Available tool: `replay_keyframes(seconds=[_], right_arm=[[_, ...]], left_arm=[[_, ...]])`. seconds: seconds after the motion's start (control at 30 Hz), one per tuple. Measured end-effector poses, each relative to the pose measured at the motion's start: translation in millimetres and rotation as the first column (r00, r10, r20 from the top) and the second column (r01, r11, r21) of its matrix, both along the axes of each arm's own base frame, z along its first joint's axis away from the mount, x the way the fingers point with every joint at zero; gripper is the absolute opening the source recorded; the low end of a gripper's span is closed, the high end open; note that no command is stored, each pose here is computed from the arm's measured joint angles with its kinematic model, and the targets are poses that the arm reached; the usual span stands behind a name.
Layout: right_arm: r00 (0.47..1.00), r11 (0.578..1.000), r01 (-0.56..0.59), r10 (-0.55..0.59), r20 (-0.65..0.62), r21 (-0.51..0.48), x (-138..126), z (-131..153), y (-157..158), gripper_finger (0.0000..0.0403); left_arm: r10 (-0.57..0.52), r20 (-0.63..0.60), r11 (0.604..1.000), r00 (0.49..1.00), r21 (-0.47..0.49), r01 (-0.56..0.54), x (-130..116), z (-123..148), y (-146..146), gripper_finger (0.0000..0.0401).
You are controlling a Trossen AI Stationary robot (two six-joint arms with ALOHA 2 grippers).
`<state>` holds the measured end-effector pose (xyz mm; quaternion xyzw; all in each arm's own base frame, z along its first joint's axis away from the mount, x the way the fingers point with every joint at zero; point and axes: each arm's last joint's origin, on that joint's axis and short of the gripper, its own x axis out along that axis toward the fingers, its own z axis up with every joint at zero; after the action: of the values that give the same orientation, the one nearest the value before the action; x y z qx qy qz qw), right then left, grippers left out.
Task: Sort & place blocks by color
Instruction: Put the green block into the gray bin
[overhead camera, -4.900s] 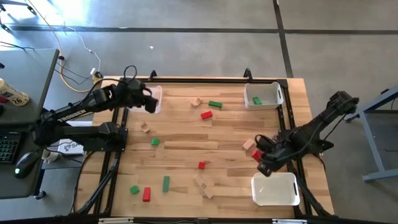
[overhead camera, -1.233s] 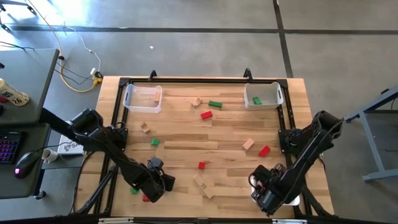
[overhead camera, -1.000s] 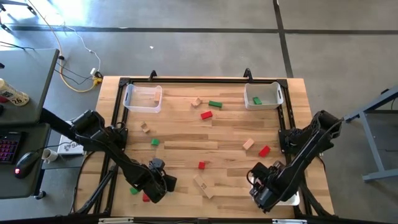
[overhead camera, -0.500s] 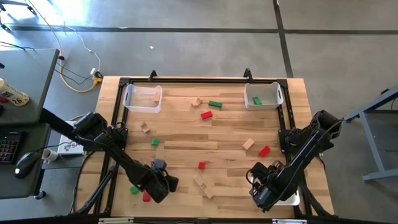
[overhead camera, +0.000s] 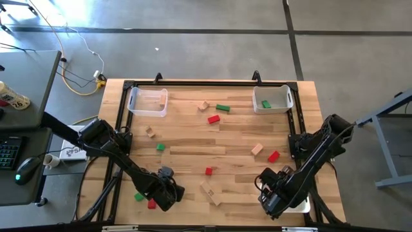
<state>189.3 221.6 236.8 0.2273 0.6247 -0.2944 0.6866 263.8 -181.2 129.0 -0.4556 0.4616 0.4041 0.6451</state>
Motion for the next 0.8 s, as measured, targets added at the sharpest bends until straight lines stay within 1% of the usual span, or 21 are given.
replay_keyframes(seconds=[0.07,0.27,0.43,0.6,0.7,0.8], right_arm=[[1.0,1.0,0.001,-0.001,0.003,0.002,0.2,0.0,0.2,0.0245],[1.0,1.0,0.003,-0.003,0.025,-0.017,0.9,-0.1,-0.3,0.0245],[0.999,1.0,0.016,-0.015,0.036,-0.022,4.1,-0.1,-2.8,0.0245],[0.998,1.0,0.011,-0.011,0.058,-0.007,11.8,2.7,-5.2,0.0245],[0.993,0.999,-0.033,0.033,0.111,0.001,19.5,7.9,-4.6,0.0245],[0.976,0.994,-0.106,0.101,0.195,0.012,30.7,15.3,-2.5,0.0245]], left_arm=[[-0.033,-0.009,0.999,0.999,0.008,0.034,-0.3,-0.4,0.3,0.0149],[-0.109,-0.04,0.993,0.993,0.034,0.111,-1.9,-1.0,1.4,0.0065],[-0.159,-0.038,0.986,0.987,0.041,0.16,-0.9,-1.2,1.3,0.0063],[-0.176,0.032,0.983,0.984,0.048,0.175,1.9,6.3,1.3,0.0063],[-0.171,0.087,0.984,0.981,0.062,0.166,5.3,16.3,6.3,0.0063],[-0.176,0.16,0.984,0.971,0.064,0.168,11.9,28.1,11.6,0.0063]])
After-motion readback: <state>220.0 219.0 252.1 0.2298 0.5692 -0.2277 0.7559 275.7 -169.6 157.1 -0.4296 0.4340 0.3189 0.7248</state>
